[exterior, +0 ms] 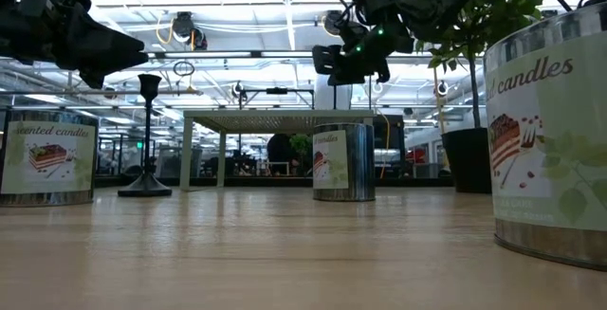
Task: Pick & Place candle stick holders
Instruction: Put the middle black candle holder on the shelf, then put the top black candle holder on the shelf
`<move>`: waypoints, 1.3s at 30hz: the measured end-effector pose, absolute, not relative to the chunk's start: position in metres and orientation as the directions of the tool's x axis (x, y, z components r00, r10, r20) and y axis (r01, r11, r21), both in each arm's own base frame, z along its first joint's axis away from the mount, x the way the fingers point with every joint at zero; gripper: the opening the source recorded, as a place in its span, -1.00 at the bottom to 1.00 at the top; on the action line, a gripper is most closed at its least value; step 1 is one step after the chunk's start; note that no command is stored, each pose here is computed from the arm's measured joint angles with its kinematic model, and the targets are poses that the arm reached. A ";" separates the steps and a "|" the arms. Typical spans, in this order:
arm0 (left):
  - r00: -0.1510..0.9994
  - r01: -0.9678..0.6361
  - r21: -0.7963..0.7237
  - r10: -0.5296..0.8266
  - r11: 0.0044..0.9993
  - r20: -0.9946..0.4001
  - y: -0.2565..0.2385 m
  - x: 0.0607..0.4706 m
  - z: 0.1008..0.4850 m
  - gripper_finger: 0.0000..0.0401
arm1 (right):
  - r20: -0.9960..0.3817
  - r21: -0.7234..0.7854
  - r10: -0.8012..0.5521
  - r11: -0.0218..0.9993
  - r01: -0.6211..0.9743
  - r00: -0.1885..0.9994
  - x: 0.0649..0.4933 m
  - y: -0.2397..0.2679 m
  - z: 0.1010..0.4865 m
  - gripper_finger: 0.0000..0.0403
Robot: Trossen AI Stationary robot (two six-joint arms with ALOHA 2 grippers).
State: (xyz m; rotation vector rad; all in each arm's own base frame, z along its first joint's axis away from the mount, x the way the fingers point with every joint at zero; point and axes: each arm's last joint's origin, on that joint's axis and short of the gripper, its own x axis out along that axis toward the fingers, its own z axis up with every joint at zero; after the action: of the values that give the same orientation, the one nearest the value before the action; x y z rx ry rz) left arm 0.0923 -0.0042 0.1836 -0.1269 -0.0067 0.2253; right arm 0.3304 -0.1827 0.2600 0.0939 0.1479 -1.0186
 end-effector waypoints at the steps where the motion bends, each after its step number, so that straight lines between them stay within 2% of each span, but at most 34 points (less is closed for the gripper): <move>1: 0.975 -0.222 -0.127 0.223 0.967 -0.007 -0.004 0.092 0.184 -0.24 | -0.168 0.008 -0.840 0.522 0.853 0.516 0.331 -0.183 0.259 -0.79; 13: 0.976 -0.219 -0.128 0.218 0.967 -0.022 -0.004 0.092 0.182 -0.24 | -0.149 0.024 -0.842 0.522 0.853 0.519 0.331 -0.183 0.262 -0.40; 20: 0.995 -0.101 -0.149 0.101 0.984 -0.011 -0.008 0.093 0.183 -0.24 | -0.146 0.026 -0.843 0.521 0.853 0.519 0.331 -0.183 0.262 -0.18; 24: 0.995 -0.098 -0.165 0.096 0.981 -0.020 -0.008 0.093 0.182 -0.24 | -0.146 0.025 -0.839 0.527 0.850 0.524 0.332 -0.180 0.262 -0.09; 29: 0.995 -0.098 -0.180 0.096 0.979 -0.020 -0.008 0.093 0.182 -0.24 | -0.140 0.028 -0.822 0.553 0.833 0.551 0.337 -0.169 0.265 -0.06; 34: 0.995 -0.098 -0.184 0.096 0.978 -0.020 -0.008 0.093 0.182 -0.24 | -0.153 -0.004 -0.807 0.577 0.816 0.570 0.339 -0.155 0.268 -0.11; 39: 0.995 -0.098 -0.188 0.096 0.977 -0.020 -0.008 0.093 0.182 -0.24 | -0.183 -0.080 -0.873 0.472 0.878 0.453 0.336 -0.147 0.267 -0.17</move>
State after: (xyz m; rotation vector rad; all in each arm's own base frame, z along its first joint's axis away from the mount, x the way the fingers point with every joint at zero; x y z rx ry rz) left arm 0.0929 -0.0079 0.1824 -0.1896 0.0105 0.0981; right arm 0.3357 -0.1471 0.2666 0.0274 0.2092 -1.0811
